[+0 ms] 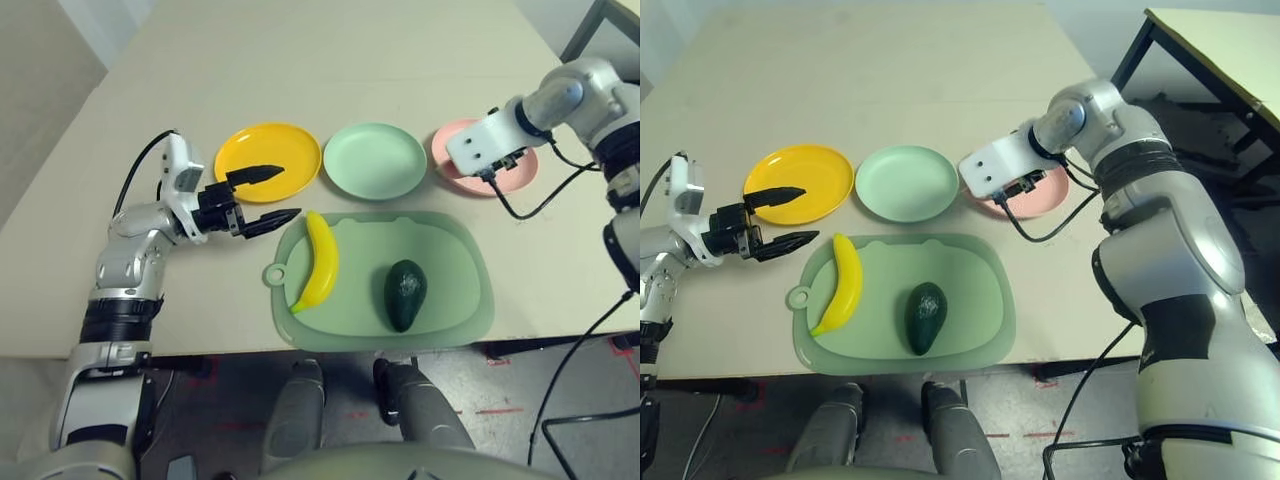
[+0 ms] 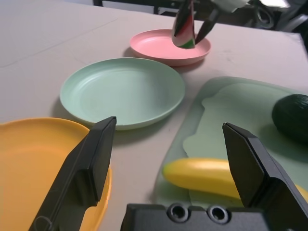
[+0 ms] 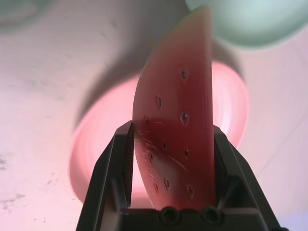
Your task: Place the fruits into color-matched plates.
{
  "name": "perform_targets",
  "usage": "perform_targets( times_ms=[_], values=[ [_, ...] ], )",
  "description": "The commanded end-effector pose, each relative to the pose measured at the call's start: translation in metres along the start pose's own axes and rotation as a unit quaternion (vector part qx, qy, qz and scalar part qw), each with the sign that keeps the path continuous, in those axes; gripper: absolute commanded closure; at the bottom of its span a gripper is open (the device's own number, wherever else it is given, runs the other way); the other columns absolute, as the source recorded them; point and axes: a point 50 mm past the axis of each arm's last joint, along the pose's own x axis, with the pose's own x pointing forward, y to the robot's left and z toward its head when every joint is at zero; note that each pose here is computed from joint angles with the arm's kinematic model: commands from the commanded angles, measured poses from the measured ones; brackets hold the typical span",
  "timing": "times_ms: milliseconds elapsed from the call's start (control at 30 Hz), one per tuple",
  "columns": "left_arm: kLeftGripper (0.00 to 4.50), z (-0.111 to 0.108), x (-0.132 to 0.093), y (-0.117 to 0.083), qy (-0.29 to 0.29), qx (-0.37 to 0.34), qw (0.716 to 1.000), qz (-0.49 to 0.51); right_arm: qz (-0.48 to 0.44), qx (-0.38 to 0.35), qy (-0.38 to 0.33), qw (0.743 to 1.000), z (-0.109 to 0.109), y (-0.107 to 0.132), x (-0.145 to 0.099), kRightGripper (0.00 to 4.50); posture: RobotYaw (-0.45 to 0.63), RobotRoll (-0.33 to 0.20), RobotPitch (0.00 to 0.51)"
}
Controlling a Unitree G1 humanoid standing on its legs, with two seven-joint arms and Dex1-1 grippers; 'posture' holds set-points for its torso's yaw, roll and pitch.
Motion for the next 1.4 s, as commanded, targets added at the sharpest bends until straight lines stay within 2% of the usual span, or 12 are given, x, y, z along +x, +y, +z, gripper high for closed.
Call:
perform_targets(
  times_ms=[33, 400, 467, 500, 600, 700, 733, 833, 1067, 1200, 1267, 1400],
  values=[
    [0.0, -0.001, 0.002, -0.004, 0.018, 0.005, 1.0, 0.008, -0.02, 0.008, 0.038, 0.999, -0.005, -0.004, -0.001, 2.41, 0.1, 0.0, 0.177],
    [0.0, -0.001, 0.0, -0.005, 0.026, 0.013, 0.999, 0.013, -0.014, 0.014, 0.094, 0.995, -0.017, 0.013, 0.016, 2.41, 0.1, 0.0, 0.179],
    [0.0, 0.0, -0.002, -0.005, 0.029, 0.014, 0.999, 0.014, -0.012, 0.015, 0.095, 0.995, -0.017, 0.014, 0.017, 1.7, 0.1, 0.0, 0.18],
    [0.0, -0.001, -0.002, -0.004, 0.033, 0.015, 0.999, 0.014, -0.011, 0.015, 0.095, 0.995, -0.017, 0.015, 0.018, 1.89, 0.1, 0.0, 0.18],
    [0.0, -0.001, -0.002, -0.004, 0.036, 0.016, 0.999, 0.011, -0.007, 0.014, 0.095, 0.995, -0.018, 0.018, 0.02, 1.21, 0.1, 0.0, 0.18],
    [0.0, 0.0, -0.001, -0.004, 0.034, 0.015, 0.999, 0.009, -0.005, 0.015, 0.093, 0.996, -0.018, 0.018, 0.02, 0.15, 0.09, 0.0, 0.179],
    [0.0, 0.0, 0.0, -0.004, 0.034, 0.015, 0.999, 0.009, -0.006, 0.014, 0.092, 0.996, -0.017, 0.017, 0.019, 0.03, 0.09, 0.0, 0.179],
    [0.0, -0.001, 0.0, -0.003, 0.035, 0.016, 0.999, 0.008, -0.008, 0.013, 0.09, 0.996, -0.017, 0.015, 0.017, 0.03, 0.09, 0.0, 0.178],
    [0.0, -0.003, -0.005, -0.001, 0.039, 0.016, 0.999, -0.005, 0.021, -0.045, 0.037, 0.998, -0.003, -0.008, -0.015, 0.03, 0.07, 0.0, 0.183],
    [0.0, -0.004, -0.013, -0.01, 0.033, -0.004, 0.997, -0.068, 0.051, -0.117, -0.053, 0.99, 0.021, -0.018, -0.036, 0.03, 0.06, 0.0, 0.18],
    [0.0, -0.001, -0.017, -0.015, 0.021, -0.011, 0.995, -0.1, 0.064, -0.153, -0.089, 0.982, 0.03, -0.017, -0.043, 0.03, 0.05, 0.0, 0.181],
    [0.0, 0.005, -0.025, -0.026, 0.012, -0.01, 0.983, -0.181, 0.066, -0.239, -0.167, 0.954, 0.063, -0.007, -0.058, 0.03, 0.05, 0.0, 0.182]
  ],
)
